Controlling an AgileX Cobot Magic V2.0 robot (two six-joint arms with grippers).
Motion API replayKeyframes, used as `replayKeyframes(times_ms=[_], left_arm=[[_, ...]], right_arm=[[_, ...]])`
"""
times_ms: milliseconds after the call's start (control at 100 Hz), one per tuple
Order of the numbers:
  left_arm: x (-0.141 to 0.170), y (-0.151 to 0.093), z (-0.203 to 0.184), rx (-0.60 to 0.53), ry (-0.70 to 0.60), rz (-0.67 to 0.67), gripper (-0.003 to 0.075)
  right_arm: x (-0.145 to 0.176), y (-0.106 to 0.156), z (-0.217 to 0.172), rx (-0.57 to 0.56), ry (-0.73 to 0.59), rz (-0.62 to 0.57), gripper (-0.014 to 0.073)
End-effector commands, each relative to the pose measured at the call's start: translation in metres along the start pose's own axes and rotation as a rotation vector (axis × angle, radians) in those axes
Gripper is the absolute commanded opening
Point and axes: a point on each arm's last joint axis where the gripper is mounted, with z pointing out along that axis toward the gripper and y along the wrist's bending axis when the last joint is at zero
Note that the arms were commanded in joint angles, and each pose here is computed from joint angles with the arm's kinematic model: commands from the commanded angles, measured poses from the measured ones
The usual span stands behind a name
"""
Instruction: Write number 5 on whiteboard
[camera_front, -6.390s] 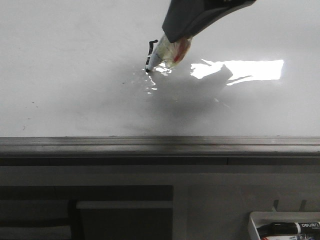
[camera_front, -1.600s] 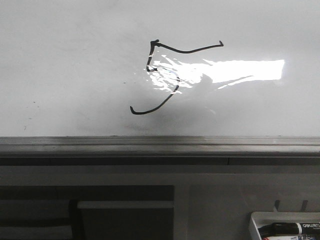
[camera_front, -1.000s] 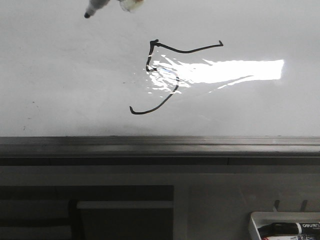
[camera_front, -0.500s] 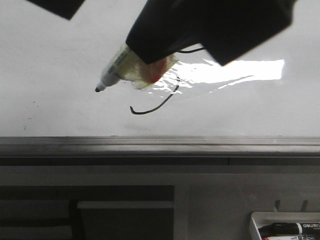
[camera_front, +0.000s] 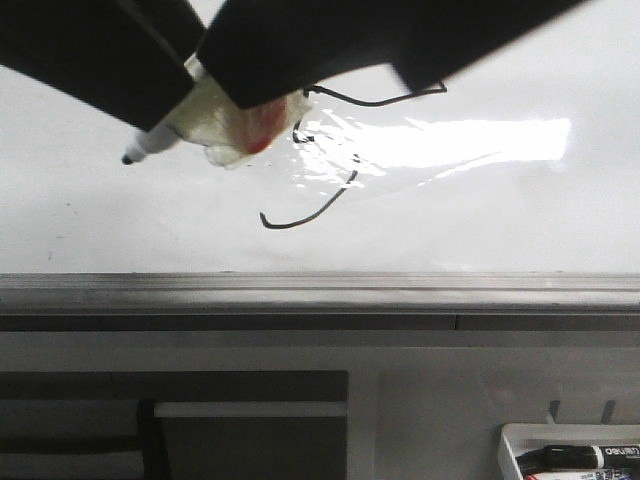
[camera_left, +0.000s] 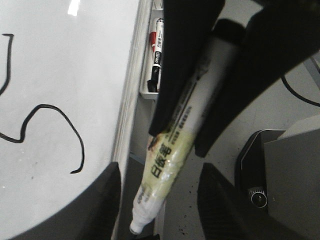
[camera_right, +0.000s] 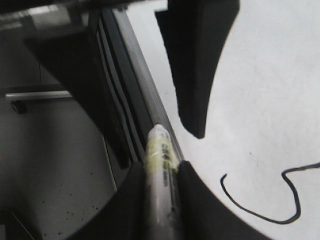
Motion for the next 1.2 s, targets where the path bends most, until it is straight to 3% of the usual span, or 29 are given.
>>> replayKeyframes(times_ms=[0,430,550,730,980,1100,1190], left_arm=[[-0.01,0.001,-0.007,-0.017,-0.053,-0.002,0.0322],[-0.008,0.005,0.002,-0.017,-0.034,-0.008,0.0264],[-0.007,0.007,0.006,-0.013,-0.024,-0.013,0.019],[-0.007,0.009,0.009,-0.025,-0.024,-0.013,-0.0022],[-0.006,0.011,0.012,-0.021,-0.017,-0.017,-0.002],[-0.006,0.011,0.012,-0.023,-0.018,-0.017,-0.002],[-0.007,0.012,0.012,-0.037,-0.025,-0.018,-0.002]], right_arm=[[-0.019,-0.005,-0.012,0.014,-0.13,-0.017,-0.0069],[-0.023,0.003,-0.015,-0.013,-0.152,-0.032,-0.0069],[-0.023,0.003,-0.015,-0.013,-0.152,-0.034,-0.0069],[-0.023,0.003,-0.015,-0.012,-0.152,-0.036,-0.0069],[-0.021,0.003,-0.014,-0.012,-0.135,-0.036,-0.0067],[-0.018,0.002,-0.014,-0.009,-0.098,-0.036,0.0022],[-0.017,0.002,-0.013,-0.006,-0.087,-0.035,0.0182]])
